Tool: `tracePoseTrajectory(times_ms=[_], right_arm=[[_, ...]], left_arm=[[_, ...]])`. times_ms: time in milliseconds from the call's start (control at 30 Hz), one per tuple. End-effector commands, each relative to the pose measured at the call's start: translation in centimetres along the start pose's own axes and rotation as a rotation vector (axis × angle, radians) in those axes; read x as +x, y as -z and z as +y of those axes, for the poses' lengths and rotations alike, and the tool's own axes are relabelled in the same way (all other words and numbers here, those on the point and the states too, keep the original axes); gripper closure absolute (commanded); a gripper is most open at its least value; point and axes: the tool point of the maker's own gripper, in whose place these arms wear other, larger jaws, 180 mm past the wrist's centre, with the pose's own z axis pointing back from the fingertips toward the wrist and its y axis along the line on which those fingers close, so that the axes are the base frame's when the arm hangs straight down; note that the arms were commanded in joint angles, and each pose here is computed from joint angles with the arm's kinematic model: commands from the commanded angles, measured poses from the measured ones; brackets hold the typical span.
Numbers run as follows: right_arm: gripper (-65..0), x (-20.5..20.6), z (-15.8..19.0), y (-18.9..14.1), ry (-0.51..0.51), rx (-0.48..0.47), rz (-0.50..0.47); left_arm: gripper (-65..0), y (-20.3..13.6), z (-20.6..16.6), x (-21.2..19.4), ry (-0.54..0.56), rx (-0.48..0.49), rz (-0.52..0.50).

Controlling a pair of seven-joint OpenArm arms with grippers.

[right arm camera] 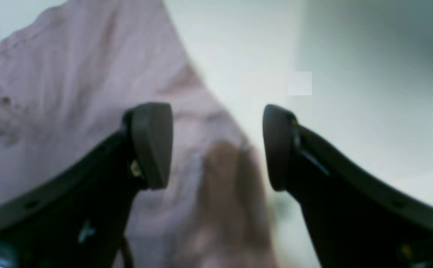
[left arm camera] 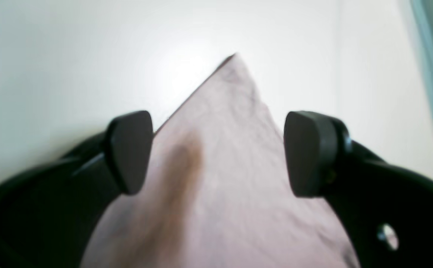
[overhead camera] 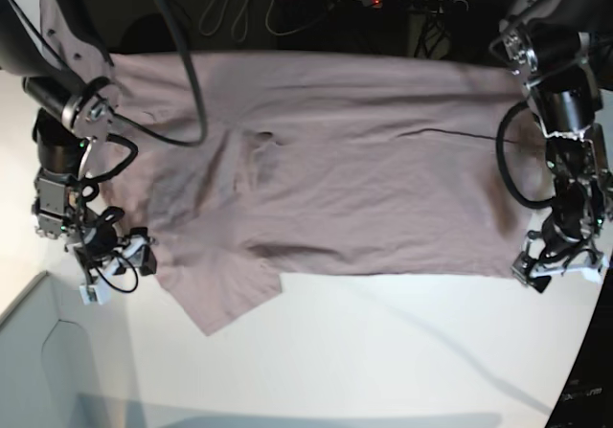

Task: Layout the t-shirt on the table in an organized manner, then fold the t-shirt properly
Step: 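Move both grippers along the shirt sides and grasp the hem corners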

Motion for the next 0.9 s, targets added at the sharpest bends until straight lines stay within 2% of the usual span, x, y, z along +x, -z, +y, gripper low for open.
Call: tracePoseTrajectory(times_ms=[0,200,400,733,867], right_arm=[[-38.5,2.8,-2.0,-0.6,0.000,-0.051,-0.083],[-38.4,0.1,-1.7,-0.3,0.040,-0.048,-0.065],[-38.4,-2.0,-1.4,-0.4,0.049,-0.044,-0.031],[-37.7,-3.9,-0.1,-0.2,0.060,-0.024,-0.001],[-30.8,-4.0,-0.1,-0.2,0.061,-0.024,0.000]], left_arm=[[-53.4,-0.1,-0.2,1.9,0.032,0.005,-0.054],[-53.4,2.1,-0.1,-0.6,0.215,-0.015,-0.064],[-53.4,3.9,1.1,-3.3,0.254,-0.004,-0.013],[-53.4,4.2,1.7,-3.1,0.297,0.017,-0.051],[-53.1,4.3,2.2,-4.0,0.365,0.036,-0.028]])
